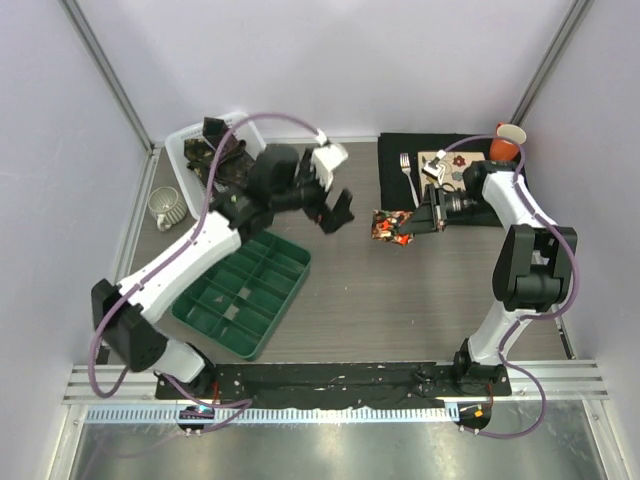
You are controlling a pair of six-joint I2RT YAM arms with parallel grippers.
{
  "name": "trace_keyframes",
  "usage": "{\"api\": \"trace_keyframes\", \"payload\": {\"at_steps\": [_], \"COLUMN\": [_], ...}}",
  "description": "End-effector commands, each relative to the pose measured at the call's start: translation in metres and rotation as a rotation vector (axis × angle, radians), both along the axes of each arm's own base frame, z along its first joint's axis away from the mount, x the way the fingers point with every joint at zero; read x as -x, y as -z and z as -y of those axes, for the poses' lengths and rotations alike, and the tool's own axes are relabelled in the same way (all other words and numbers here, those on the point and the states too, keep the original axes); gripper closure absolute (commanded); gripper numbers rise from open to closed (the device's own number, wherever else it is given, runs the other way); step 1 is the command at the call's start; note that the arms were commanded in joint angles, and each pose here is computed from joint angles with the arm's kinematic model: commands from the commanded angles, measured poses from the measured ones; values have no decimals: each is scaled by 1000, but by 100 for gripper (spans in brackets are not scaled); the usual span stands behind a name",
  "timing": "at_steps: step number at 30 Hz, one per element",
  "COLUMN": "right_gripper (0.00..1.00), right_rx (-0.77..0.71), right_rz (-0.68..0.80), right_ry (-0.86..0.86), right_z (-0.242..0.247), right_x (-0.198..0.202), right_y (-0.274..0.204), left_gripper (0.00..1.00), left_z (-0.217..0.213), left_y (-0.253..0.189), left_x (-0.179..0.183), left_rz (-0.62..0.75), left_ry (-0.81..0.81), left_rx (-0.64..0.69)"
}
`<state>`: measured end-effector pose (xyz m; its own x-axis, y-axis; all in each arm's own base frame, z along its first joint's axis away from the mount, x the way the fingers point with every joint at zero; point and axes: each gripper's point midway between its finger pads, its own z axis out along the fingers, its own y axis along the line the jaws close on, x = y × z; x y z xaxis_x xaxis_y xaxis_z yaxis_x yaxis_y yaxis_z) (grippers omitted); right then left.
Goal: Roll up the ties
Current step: Pick up the tie at the center of the board.
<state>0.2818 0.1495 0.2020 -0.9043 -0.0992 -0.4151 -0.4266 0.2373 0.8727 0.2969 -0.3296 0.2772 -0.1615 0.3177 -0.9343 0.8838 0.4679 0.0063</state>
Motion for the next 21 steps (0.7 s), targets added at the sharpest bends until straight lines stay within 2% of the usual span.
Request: {"api": "trace_keyframes", "payload": {"at_steps": [1, 2, 3, 4, 7, 8, 9, 10, 11, 12, 14, 16, 21], "right_gripper": [99, 99, 99, 99, 99, 99, 99, 99, 99, 99, 99, 99, 99], "right_rx": [-70, -72, -85, -94, -136, -149, -167, -177, -183, -198, -213, -220, -219], "right_rz": [-3, 2, 12, 23, 37, 50, 51, 28, 32, 22, 17, -72, -122], "right_ry": [21, 22, 23, 23, 26, 24, 24, 20, 10, 1, -47, -63, -76], "right_z": [-1, -1, -2, -3, -6, -8, -9, -12, -15, -19, -31, -38, -43], "right_x": [17, 17, 17, 17, 21, 25, 27, 33, 38, 42, 52, 64, 67], "right_y": [-50, -52, -56, -61, -71, -77, -81, -82, -87, -88, -90, -82, -71], "left_gripper": [0, 0, 1, 0, 0, 0, 0, 0, 0, 0, 0, 0, 0], "left_z": [-16, -23, -12, -19, -18, -12, -10, -10, -9, -9, -10, -5, 15], "left_y": [-15, -13, -44, -52, -68, -62, -68, -68, -62, -68, -71, -60, -42], "left_x": [-17, -7, -1, -4, 1, 2, 17, 20, 22, 26, 28, 34, 57], "left_rz": [-313, -437, -478, -539, -686, -803, -902, -939, -916, -963, -858, -924, -961], "left_ry": [-144, -138, -44, -10, 48, 49, 135, 151, 181, 167, 191, 181, 228], "left_rx": [-120, -139, -50, 14, 212, 278, 322, 352, 393, 443, 542, 540, 582]}}
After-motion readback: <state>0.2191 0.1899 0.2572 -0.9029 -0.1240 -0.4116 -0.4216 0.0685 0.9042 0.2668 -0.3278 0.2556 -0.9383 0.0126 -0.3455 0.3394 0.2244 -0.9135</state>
